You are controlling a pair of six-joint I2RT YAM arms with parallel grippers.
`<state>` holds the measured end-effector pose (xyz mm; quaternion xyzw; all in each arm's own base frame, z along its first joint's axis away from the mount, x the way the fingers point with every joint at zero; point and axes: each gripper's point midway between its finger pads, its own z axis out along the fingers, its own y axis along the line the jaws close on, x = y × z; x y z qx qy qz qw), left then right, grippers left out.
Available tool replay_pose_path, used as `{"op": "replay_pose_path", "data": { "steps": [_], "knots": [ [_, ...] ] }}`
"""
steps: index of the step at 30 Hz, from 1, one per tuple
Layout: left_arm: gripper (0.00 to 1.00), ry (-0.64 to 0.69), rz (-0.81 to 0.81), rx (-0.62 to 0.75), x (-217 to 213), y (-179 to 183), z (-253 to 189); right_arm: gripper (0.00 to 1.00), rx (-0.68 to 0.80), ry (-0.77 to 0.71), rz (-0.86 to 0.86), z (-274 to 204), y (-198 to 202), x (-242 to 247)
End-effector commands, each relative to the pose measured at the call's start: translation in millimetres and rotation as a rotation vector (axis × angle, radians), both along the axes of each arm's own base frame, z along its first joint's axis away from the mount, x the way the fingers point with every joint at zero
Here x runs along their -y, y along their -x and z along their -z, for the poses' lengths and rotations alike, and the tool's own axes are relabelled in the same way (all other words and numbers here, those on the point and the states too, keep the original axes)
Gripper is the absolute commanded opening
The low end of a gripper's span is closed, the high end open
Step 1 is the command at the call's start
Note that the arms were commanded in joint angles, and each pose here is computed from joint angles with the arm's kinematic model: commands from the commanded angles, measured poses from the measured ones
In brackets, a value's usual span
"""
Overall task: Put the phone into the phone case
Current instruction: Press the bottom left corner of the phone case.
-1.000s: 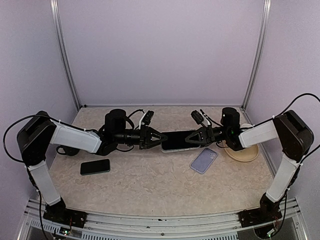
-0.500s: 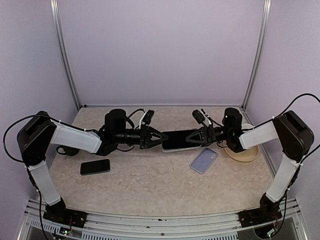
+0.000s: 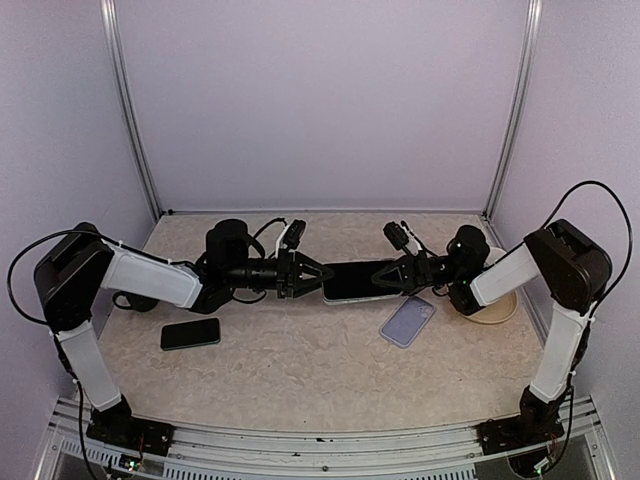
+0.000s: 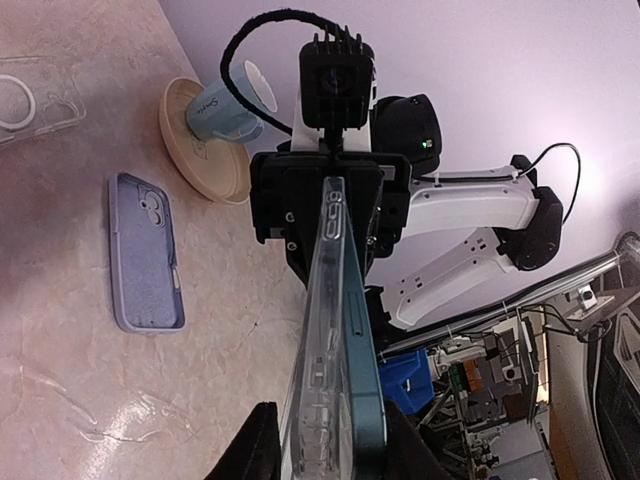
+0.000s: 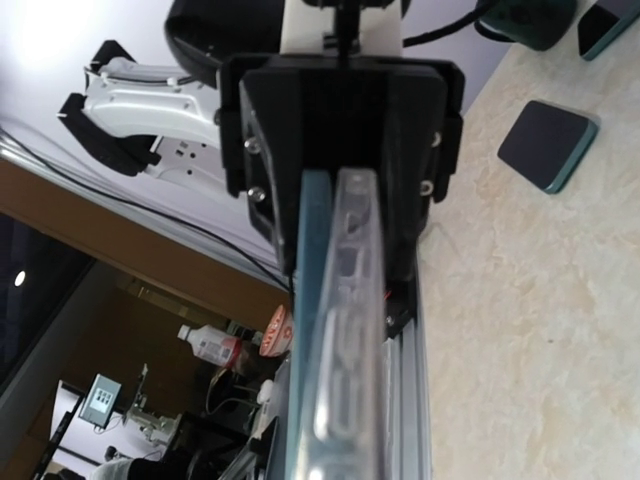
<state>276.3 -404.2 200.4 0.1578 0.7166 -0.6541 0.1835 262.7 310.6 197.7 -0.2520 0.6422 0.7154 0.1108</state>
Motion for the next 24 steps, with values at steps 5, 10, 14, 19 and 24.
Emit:
{"op": "replay_pose_path", "data": {
  "steps": [5,10,14,19,24],
  "knots": [
    [0.34,0.133,0.035,0.043,-14.9,7.5,-30.1,0.01,0.061,-0.030,-0.026,-6.6,7.2,1.2],
    [0.33,0.167,0.048,0.045,-15.4,9.6,-34.3,0.01,0.061,-0.031,-0.024,-7.6,7.2,1.3],
    [0.27,0.181,0.059,0.039,-12.7,11.7,-34.7,0.01,0.061,-0.030,-0.019,-7.6,6.7,1.2],
    [0.25,0.187,0.085,0.039,-7.3,17.3,-35.4,0.01,0.061,-0.031,-0.017,-8.0,6.1,1.0],
    [0.25,0.187,0.100,0.039,-3.1,20.5,-35.2,0.01,0.062,-0.031,-0.017,-8.5,5.7,0.2]
  ]
}}
